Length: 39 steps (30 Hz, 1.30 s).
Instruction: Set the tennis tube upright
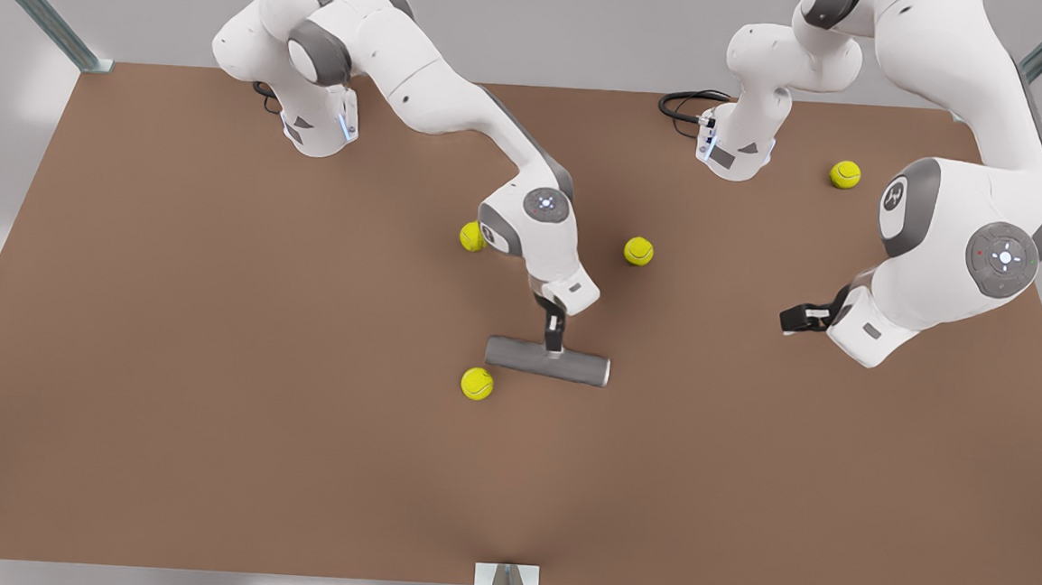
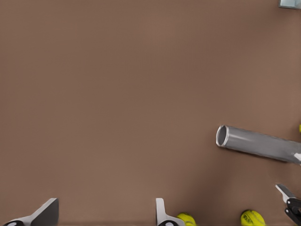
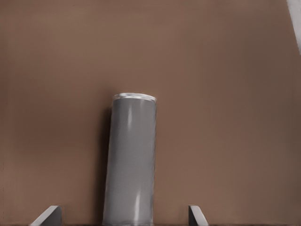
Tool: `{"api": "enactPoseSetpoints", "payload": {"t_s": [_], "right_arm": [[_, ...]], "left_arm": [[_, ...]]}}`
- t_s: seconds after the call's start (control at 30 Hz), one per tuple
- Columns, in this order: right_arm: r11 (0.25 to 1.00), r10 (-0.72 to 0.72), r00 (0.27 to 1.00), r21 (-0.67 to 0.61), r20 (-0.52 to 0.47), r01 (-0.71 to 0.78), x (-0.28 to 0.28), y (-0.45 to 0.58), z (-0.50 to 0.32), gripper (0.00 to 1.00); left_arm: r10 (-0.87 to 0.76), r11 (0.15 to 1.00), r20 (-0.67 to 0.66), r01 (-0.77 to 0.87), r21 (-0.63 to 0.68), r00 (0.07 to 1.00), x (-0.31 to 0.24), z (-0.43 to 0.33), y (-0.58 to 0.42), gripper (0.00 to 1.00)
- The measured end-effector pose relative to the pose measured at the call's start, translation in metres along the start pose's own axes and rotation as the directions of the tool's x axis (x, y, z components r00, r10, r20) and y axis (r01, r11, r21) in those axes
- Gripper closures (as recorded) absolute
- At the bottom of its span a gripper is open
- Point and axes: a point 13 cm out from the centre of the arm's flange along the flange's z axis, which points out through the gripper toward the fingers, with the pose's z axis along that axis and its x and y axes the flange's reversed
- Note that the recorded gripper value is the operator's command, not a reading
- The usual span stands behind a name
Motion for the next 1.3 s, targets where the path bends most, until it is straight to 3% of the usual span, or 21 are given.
{"api": "enactPoseSetpoints", "payload": {"t_s": [0.07, 0.13, 0.2, 0.27, 0.4, 0.5, 0.67, 0.8, 0.93, 1.17, 1.3], "right_arm": [[0.992, 0.126, 0.992, -0.033, 0.01, -0.125, 0.025, -0.052, -0.088, 0.0], [0.938, 0.337, 0.939, -0.065, -0.07, -0.342, 0.129, -0.134, -0.158, 0.0], [0.817, 0.555, 0.811, -0.066, -0.186, -0.573, 0.27, -0.198, -0.199, 0.0], [0.691, 0.691, 0.676, -0.04, -0.258, -0.722, 0.37, -0.214, -0.254, 0.0], [0.533, 0.808, 0.505, 0.011, -0.304, -0.846, 0.453, -0.188, -0.366, 0.0], [0.422, 0.842, 0.375, 0.039, -0.387, -0.906, 0.494, -0.168, -0.38, 0.0], [0.317, 0.808, 0.225, 0.08, -0.545, -0.945, 0.512, -0.143, -0.343, 0.0], [0.266, 0.798, 0.155, 0.11, -0.583, -0.958, 0.513, -0.131, -0.341, 0.0], [0.227, 0.791, 0.1, 0.139, -0.603, -0.964, 0.514, -0.125, -0.339, 0.0], [0.18, 0.788, 0.036, 0.174, -0.614, -0.968, 0.513, -0.12, -0.337, 0.0], [0.162, 0.785, 0.011, 0.189, -0.619, -0.969, 0.512, -0.118, -0.333, 0.0]], "left_arm": [[-0.005, 0.999, -0.022, 0.006, 0.045, 1.0, -0.006, 0.013, -0.005, 0.0], [0.008, 0.991, -0.076, 0.003, 0.132, 0.997, -0.013, 0.04, -0.018, 0.0], [0.052, 0.973, -0.129, -0.022, 0.228, 0.99, -0.018, 0.068, -0.044, 0.0], [0.094, 0.927, -0.203, -0.011, 0.374, 0.975, -0.025, 0.104, -0.072, 0.0], [0.226, 0.788, -0.249, -0.027, 0.615, 0.942, -0.044, 0.169, -0.137, 0.0], [0.319, 0.682, -0.182, -0.092, 0.726, 0.93, -0.065, 0.198, -0.178, 0.0], [0.371, 0.542, -0.056, -0.167, 0.824, 0.927, -0.088, 0.247, -0.202, 0.0], [0.341, 0.454, 0.043, -0.204, 0.867, 0.939, -0.11, 0.269, -0.182, 0.0], [0.4, 0.391, 0.101, -0.27, 0.88, 0.911, -0.096, 0.277, -0.191, 0.0], [0.51, 0.355, 0.188, -0.405, 0.843, 0.839, -0.077, 0.289, -0.2, 0.0], [0.535, 0.361, 0.169, -0.405, 0.84, 0.828, -0.045, 0.29, -0.193, 0.0]]}}
